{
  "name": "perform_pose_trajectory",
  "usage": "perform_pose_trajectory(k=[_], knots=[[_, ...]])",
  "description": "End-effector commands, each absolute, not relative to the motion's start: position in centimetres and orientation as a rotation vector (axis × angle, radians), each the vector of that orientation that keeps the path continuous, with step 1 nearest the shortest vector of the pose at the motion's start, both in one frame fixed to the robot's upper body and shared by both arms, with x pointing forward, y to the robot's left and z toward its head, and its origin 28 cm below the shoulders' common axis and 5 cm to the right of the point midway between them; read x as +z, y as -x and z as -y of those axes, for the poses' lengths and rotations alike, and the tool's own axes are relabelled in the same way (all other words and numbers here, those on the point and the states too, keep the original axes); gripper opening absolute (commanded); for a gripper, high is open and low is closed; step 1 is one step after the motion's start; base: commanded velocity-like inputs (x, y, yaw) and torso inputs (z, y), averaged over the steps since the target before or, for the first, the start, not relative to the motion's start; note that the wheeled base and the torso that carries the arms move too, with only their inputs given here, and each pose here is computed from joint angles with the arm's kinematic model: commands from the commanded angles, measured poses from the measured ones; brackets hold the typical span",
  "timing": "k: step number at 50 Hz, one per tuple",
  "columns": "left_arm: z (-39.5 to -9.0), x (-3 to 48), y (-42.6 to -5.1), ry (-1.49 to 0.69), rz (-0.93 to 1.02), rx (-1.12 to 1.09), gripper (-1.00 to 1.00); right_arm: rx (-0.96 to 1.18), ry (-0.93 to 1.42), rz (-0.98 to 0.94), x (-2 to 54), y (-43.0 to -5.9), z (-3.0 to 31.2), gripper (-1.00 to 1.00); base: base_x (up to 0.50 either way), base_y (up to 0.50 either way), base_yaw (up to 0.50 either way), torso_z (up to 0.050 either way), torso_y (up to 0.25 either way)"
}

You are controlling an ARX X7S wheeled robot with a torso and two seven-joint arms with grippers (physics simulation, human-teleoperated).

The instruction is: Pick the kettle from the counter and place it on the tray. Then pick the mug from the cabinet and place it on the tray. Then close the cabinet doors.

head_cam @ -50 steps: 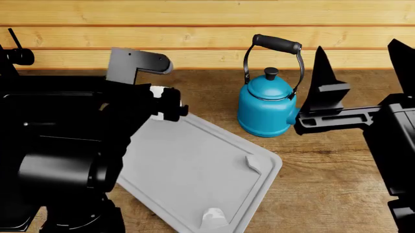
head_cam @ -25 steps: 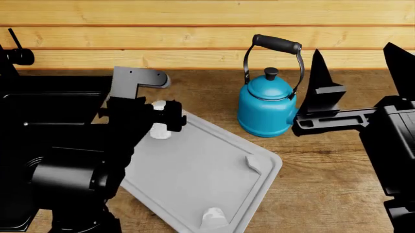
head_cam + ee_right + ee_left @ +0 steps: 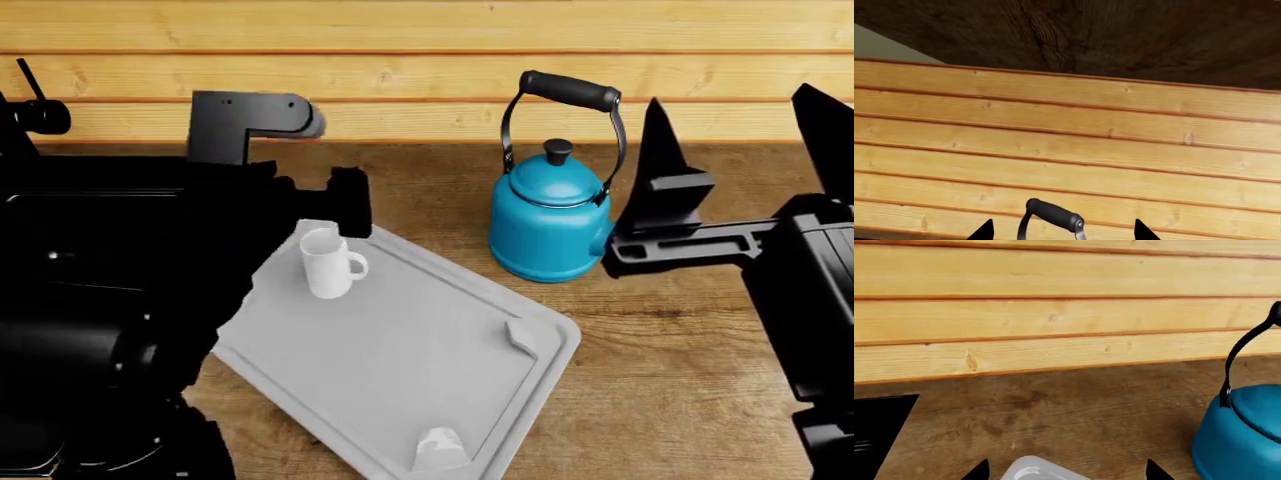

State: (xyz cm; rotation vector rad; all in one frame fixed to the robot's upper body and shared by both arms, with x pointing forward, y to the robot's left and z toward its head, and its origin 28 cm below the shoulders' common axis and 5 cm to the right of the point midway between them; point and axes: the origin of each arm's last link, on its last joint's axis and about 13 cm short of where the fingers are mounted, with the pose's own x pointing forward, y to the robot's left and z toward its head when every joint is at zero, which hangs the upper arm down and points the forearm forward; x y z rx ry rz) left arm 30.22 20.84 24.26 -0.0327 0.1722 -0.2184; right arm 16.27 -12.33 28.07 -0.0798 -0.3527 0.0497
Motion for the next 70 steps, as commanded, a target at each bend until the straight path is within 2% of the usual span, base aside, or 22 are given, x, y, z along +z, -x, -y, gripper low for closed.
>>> perform_pose_trajectory(k=[1, 3, 10, 25, 39, 70], knots=[[-21.9, 30.4, -27.3, 0.077, 0.013, -0.228, 1.00, 0.044, 0.098, 0.363, 28.8, -16.3, 12.3, 1.00, 0.00, 0.00, 0.00, 0.000, 0.000], [-21.6, 31.7, -26.0, 0.080, 0.058, -0.304, 1.00, 0.046, 0.111, 0.361, 29.2, -16.3, 12.3, 1.00, 0.00, 0.00, 0.00, 0.000, 0.000], [-22.8, 34.3, -23.5, 0.079, 0.145, -0.275, 1.00, 0.098, 0.182, 0.288, 31.7, -17.5, 12.8, 1.00, 0.00, 0.00, 0.00, 0.000, 0.000], [-24.5, 33.8, -20.3, 0.055, 0.181, -0.248, 1.00, 0.237, 0.333, 0.175, 35.5, -22.1, 14.0, 1.00, 0.00, 0.00, 0.00, 0.000, 0.000], [-25.4, 33.2, -19.6, 0.066, 0.181, -0.225, 1.00, 0.346, 0.330, 0.045, 36.0, -26.2, 14.5, 1.00, 0.00, 0.00, 0.00, 0.000, 0.000], [-26.1, 32.1, -19.9, 0.085, 0.166, -0.207, 1.00, 0.303, 0.287, -0.094, 33.6, -31.5, 16.2, 1.00, 0.00, 0.00, 0.00, 0.000, 0.000]])
